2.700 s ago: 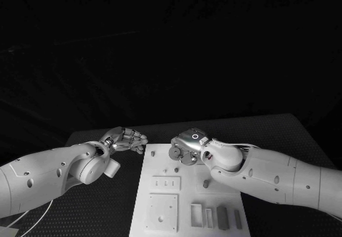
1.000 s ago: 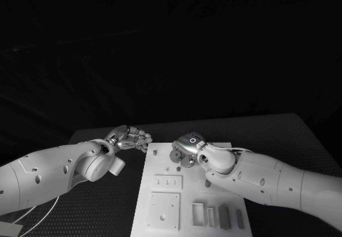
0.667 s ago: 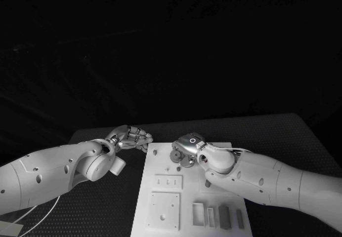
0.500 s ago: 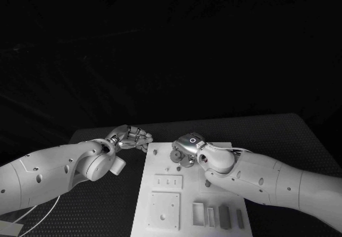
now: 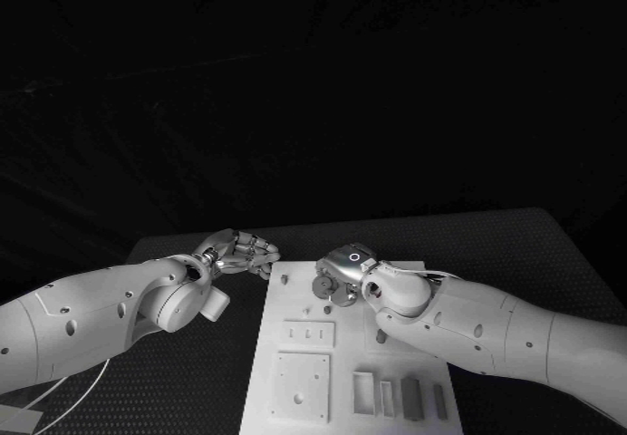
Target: Assemble the parts on the task board
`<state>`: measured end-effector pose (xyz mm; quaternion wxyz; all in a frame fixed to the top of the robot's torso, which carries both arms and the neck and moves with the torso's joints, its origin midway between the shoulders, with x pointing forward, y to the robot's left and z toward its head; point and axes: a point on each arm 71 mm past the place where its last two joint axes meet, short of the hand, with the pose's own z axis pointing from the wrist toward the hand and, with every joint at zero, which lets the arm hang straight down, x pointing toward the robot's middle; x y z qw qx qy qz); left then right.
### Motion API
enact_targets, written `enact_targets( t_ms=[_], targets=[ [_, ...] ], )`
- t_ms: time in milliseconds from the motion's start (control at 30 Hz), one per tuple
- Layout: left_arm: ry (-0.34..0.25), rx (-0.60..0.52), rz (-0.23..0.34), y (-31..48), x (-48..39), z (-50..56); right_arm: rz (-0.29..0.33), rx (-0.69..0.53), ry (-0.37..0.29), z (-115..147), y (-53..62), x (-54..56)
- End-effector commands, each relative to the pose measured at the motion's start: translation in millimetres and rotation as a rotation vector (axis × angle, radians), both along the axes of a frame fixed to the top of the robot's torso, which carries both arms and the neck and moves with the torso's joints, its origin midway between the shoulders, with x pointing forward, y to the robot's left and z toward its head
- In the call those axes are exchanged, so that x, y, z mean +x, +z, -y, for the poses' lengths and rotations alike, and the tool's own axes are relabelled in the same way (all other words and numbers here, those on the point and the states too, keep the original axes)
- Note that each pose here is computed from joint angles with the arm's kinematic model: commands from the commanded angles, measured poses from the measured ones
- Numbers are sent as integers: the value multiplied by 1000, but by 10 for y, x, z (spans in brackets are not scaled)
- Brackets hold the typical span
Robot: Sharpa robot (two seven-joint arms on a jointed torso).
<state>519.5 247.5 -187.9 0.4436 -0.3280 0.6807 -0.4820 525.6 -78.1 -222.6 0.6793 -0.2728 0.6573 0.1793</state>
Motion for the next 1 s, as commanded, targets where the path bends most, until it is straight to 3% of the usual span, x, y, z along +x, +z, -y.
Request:
enact_targets(
  t_ms=[33, 400, 1000],
  targets=[
    [-12, -7, 2, 8, -4, 10, -19, 10, -12, 33, -7, 11],
    [-10, -6, 0, 8, -6, 2, -41, 15, -35, 105, -21, 29],
    [-8, -5, 0, 6, 0, 4, -158, -6, -47, 173, -103, 43]
  ],
)
